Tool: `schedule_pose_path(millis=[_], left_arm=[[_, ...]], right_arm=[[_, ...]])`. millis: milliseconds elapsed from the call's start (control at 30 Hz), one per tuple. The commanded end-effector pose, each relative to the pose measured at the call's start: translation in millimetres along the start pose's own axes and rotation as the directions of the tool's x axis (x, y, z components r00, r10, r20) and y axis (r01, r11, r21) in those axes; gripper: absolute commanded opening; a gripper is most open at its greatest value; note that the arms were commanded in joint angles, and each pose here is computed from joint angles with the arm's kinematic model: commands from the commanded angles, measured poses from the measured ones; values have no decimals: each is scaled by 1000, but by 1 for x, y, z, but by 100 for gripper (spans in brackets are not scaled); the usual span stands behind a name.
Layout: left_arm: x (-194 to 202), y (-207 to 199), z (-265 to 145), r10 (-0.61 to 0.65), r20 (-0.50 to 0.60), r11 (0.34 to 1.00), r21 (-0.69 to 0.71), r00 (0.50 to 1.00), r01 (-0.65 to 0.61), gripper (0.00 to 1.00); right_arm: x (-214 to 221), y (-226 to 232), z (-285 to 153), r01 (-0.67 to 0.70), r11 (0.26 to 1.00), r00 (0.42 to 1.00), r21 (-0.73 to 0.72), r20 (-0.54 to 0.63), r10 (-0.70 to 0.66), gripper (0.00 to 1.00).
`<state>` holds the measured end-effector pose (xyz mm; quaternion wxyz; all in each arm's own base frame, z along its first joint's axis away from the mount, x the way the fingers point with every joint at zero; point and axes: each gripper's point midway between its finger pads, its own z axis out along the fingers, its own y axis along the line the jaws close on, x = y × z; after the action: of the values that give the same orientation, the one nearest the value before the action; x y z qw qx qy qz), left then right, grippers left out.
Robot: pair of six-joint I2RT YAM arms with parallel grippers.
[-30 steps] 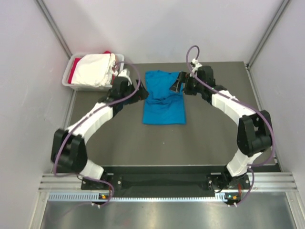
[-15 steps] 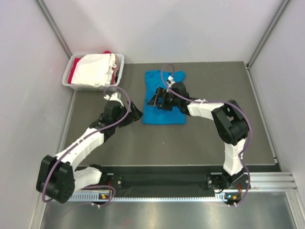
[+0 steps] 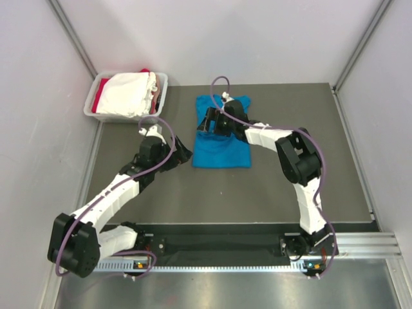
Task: Fold and stack the t-shirts
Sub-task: Fold the tshirt
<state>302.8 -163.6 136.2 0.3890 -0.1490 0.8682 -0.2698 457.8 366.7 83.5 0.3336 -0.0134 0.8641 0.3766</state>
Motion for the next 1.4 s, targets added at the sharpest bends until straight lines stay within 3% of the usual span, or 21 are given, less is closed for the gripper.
schedule_pose_path(millis=[0, 200, 300, 500, 533, 700, 900, 1133, 1267, 1367], left_arm=[[-16, -14, -4, 15, 41, 999, 29, 999, -16, 97], [-12, -22, 0, 8, 24, 997, 80, 1000, -9, 97], [-9, -28, 7, -7, 15, 993, 121, 1000, 5, 96], [-6, -41, 25, -37, 4, 985, 169, 999, 35, 94], [-6, -41, 29, -47, 7, 984, 171, 999, 45, 94], [0, -35, 33, -65, -6, 986, 152, 998, 65, 94], [-1, -27, 25, -72, 19, 990, 121, 997, 69, 94], [5, -22, 25, -74, 1, 991, 112, 997, 74, 94], [10, -19, 27, -79, -7, 991, 111, 997, 79, 94], [11, -21, 31, -82, -15, 989, 119, 997, 83, 94]], right_arm=[[-53, 0, 2, 112, 993, 986, 39, 123, -116, 96], [-102, 20, -8, 228, 972, 965, -62, 150, -216, 97], [-119, 44, -45, 270, 962, 950, -50, 176, -258, 98], [-73, 45, -88, 173, 984, 980, -49, 107, -167, 98], [-47, 34, -85, 148, 988, 988, -51, 58, -145, 98], [-3, 23, -65, 53, 992, 998, -111, -39, -58, 97], [17, 6, -30, 15, 997, 996, -78, -91, -22, 97], [-6, -14, -7, 31, 999, 999, -33, -16, -32, 97], [-39, -9, -7, -34, 991, 993, -131, 112, 49, 98], [-46, -20, -6, -70, 988, 986, -138, 142, 90, 98]])
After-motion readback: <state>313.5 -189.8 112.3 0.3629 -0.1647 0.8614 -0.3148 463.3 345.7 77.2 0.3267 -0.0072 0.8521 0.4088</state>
